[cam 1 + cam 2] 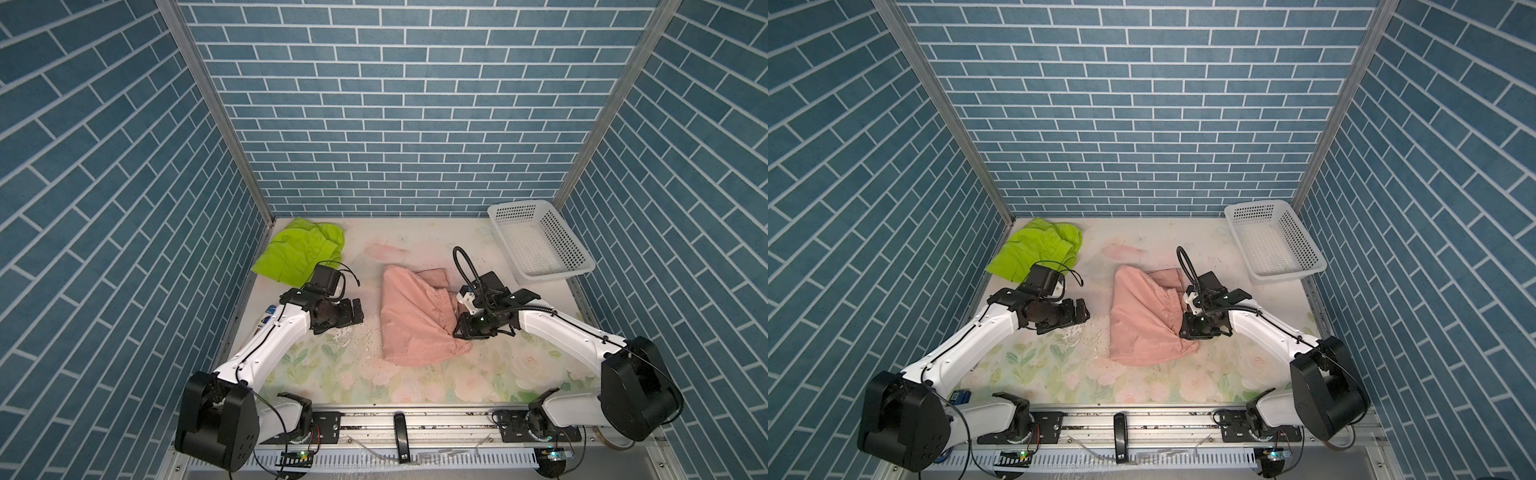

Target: Fold and stack the shorts

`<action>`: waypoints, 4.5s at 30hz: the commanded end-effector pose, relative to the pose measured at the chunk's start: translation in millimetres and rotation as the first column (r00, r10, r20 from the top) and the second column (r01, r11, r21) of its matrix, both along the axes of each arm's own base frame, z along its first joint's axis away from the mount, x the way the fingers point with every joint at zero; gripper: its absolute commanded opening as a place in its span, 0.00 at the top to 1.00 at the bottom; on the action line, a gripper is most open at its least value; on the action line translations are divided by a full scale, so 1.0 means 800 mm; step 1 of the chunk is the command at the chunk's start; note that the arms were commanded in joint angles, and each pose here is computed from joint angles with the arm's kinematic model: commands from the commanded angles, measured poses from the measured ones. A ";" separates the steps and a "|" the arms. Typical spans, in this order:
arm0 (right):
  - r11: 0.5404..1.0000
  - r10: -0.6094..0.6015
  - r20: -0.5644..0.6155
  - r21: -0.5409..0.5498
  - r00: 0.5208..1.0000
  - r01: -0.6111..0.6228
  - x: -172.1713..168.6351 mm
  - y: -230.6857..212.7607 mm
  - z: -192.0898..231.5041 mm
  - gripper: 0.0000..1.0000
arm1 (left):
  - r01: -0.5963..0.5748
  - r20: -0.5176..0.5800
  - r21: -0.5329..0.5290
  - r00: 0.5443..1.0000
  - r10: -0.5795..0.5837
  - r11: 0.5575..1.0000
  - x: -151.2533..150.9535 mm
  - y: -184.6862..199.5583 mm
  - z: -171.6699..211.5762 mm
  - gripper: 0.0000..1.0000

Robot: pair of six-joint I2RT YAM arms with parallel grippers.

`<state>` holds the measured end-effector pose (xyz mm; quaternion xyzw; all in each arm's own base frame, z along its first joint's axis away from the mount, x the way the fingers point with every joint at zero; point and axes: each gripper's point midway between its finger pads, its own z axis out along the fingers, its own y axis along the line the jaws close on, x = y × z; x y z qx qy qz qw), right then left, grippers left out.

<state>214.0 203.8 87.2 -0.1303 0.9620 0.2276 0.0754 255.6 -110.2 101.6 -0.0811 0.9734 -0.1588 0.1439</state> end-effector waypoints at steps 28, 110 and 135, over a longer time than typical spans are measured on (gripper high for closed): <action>0.967 0.040 0.296 0.230 0.954 -0.112 0.156 0.069 -0.007 1.00 | 0.337 0.059 -0.116 0.941 -0.332 0.934 -0.025 -0.166 -0.073 0.00; 0.988 -0.155 0.195 0.049 0.968 0.148 0.088 0.012 -0.051 0.50 | -0.010 -0.019 -0.159 1.000 0.007 0.987 0.226 0.041 -0.105 0.00; 0.966 -0.230 0.260 -0.058 0.938 0.253 0.042 -0.072 -0.010 0.44 | 0.108 0.110 -0.070 0.989 -0.100 0.992 0.096 -0.051 0.015 0.00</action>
